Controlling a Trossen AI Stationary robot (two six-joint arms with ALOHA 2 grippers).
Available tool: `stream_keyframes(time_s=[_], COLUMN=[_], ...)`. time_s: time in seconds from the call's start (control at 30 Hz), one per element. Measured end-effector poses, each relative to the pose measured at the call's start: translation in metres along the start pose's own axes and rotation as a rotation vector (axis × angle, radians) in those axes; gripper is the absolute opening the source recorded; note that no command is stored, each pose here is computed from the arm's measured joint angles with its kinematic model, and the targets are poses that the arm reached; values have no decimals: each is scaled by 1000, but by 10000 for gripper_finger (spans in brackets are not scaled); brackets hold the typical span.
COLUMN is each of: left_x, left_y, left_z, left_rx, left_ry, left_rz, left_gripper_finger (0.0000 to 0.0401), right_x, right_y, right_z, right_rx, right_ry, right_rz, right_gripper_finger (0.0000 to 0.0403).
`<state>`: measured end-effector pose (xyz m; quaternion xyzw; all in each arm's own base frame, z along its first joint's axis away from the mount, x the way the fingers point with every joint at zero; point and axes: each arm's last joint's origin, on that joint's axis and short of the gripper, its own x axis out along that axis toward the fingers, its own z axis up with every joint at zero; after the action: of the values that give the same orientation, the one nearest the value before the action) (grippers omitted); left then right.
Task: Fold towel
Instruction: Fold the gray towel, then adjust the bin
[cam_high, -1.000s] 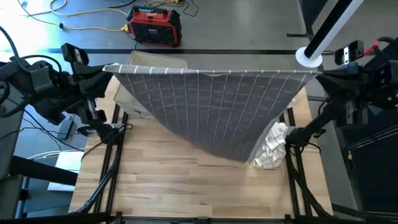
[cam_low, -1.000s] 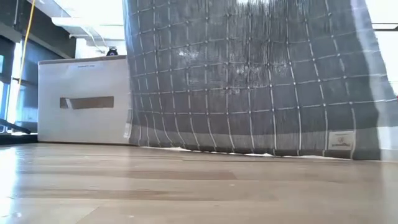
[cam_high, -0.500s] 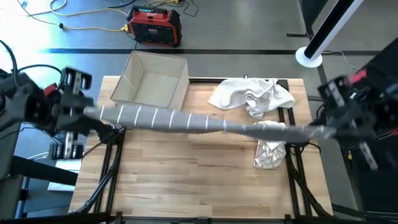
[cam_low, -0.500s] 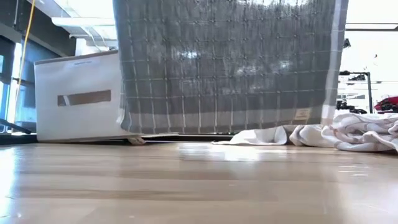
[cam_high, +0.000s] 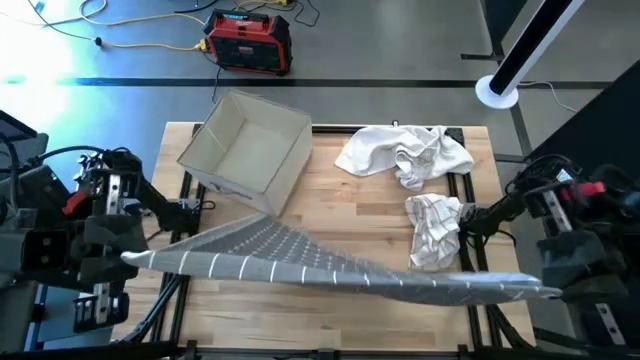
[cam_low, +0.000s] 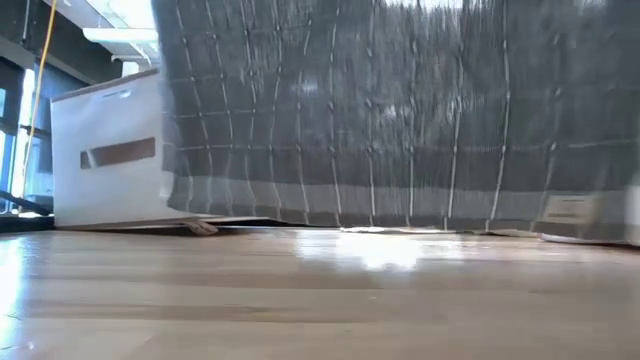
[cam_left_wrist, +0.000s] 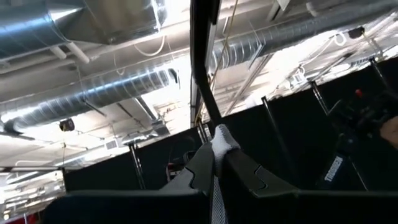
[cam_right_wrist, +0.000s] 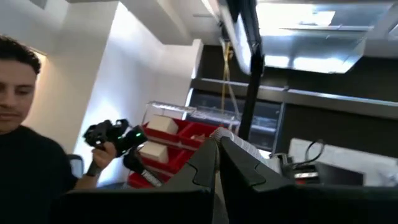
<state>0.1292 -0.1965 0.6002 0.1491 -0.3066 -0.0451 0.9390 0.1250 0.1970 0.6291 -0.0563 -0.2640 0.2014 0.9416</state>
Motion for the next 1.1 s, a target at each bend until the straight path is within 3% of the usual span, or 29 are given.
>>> stream_keyframes(time_s=[0.2, 0.33, 0.53, 0.63, 0.8, 0.93, 1.1], left_x=[-2, -1, 8, 8, 2, -6, -14], left_y=[-3, 3, 14, 14, 16, 33, 53], left_z=[2, -3, -24, -22, -3, 11, 18], left_rx=[88, 163, 152, 239, 438, 460, 437], left_ry=[25, 175, 411, 356, 66, -86, -57], left_rz=[22, 117, 294, 231, 76, 91, 130], left_gripper_finger=[4, 4, 4, 4, 4, 4, 4], right_x=[-8, -10, -11, -11, -20, -32, -48], right_y=[4, 2, -2, -3, -11, -19, -29], right_z=[10, 9, 6, 8, 25, 44, 61], right_rx=[-93, -156, -199, -233, -300, -350, -397], right_ry=[19, 125, 238, 229, 139, -17, -100], right_rz=[-94, -211, -330, -323, -322, -292, -299], right_gripper_finger=[0, 0, 0, 0, 0, 1, 1])
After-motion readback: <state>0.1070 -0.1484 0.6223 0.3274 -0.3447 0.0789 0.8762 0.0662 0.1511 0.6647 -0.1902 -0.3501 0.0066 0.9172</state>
